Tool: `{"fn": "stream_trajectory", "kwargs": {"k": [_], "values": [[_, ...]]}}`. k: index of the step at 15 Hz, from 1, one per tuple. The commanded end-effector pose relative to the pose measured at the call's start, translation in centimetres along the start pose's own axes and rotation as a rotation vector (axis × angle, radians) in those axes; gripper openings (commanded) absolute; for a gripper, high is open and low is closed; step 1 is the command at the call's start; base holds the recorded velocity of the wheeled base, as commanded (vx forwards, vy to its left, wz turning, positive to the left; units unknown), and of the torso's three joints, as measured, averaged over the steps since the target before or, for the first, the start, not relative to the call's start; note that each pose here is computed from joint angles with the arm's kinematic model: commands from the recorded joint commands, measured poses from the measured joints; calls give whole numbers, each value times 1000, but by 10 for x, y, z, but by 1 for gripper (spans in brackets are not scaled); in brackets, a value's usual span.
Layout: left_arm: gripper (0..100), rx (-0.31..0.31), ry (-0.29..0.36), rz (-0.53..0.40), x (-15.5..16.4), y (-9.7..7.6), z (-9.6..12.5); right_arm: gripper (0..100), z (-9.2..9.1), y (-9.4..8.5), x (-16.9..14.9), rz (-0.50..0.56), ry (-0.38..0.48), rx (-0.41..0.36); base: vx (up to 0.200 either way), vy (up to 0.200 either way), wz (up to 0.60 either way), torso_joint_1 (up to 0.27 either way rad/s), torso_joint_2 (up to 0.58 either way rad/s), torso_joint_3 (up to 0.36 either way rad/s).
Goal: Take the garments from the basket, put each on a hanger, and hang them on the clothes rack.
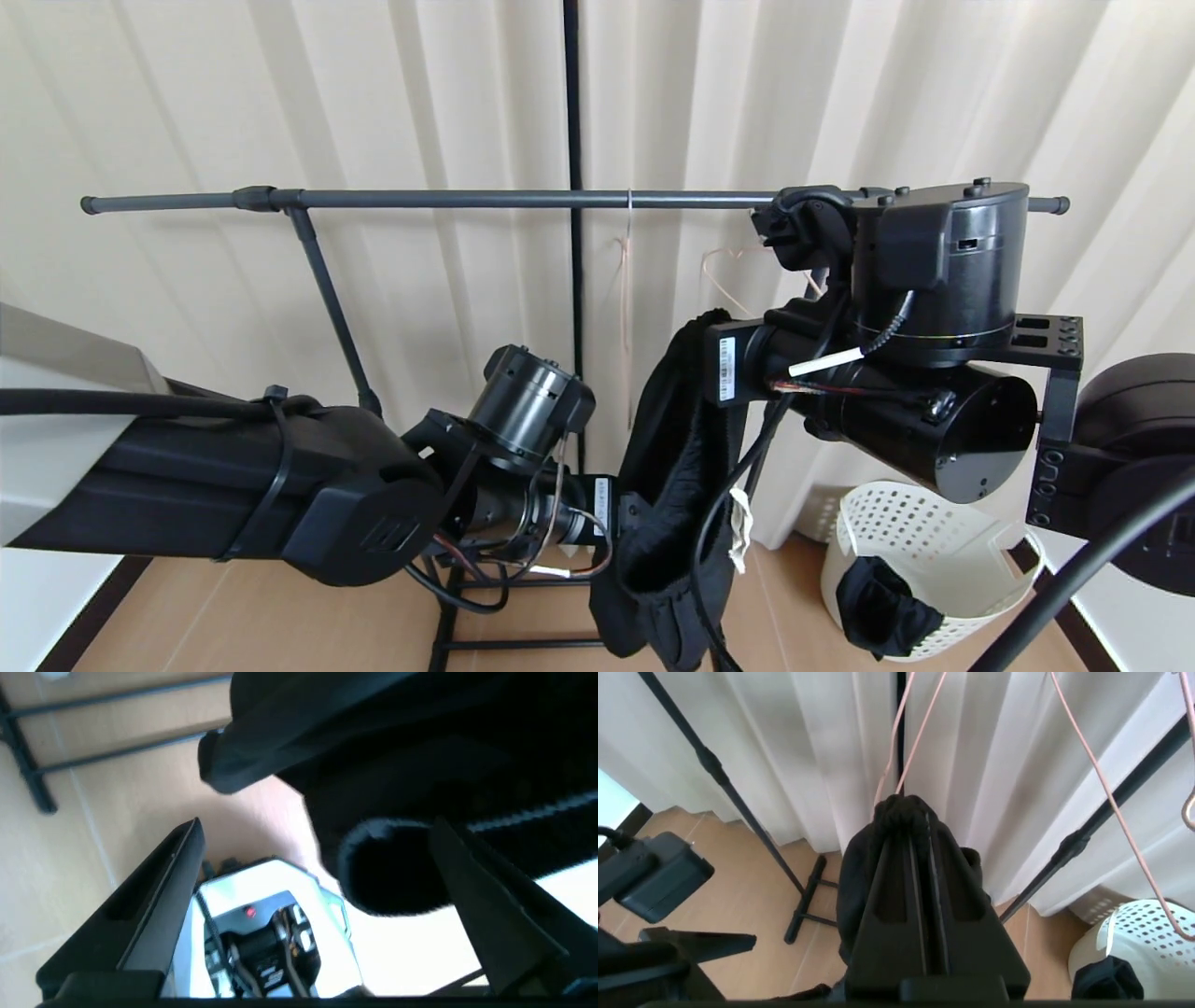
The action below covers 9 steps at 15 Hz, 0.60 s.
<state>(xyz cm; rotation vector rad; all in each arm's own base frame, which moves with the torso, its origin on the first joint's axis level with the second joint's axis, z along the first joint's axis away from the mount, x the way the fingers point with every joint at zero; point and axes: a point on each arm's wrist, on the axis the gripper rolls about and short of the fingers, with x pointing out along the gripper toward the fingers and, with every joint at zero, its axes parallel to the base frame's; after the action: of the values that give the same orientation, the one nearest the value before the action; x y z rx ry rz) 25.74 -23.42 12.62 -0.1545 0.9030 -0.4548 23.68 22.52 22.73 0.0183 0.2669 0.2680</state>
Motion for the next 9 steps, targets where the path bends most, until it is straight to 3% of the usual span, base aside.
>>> {"fn": "stream_trajectory", "kwargs": {"k": [1, 9], "values": [[100, 9, -11, -18, -2, -4, -2, 0, 1, -1, 0, -3, -2, 2, 0, 0, 0, 0, 0, 0], [100, 16, 26, 4, 29, -2, -13, 0, 12, -6, -13, 5, -39, 21, 0, 0, 0, 0, 0, 0]]}}
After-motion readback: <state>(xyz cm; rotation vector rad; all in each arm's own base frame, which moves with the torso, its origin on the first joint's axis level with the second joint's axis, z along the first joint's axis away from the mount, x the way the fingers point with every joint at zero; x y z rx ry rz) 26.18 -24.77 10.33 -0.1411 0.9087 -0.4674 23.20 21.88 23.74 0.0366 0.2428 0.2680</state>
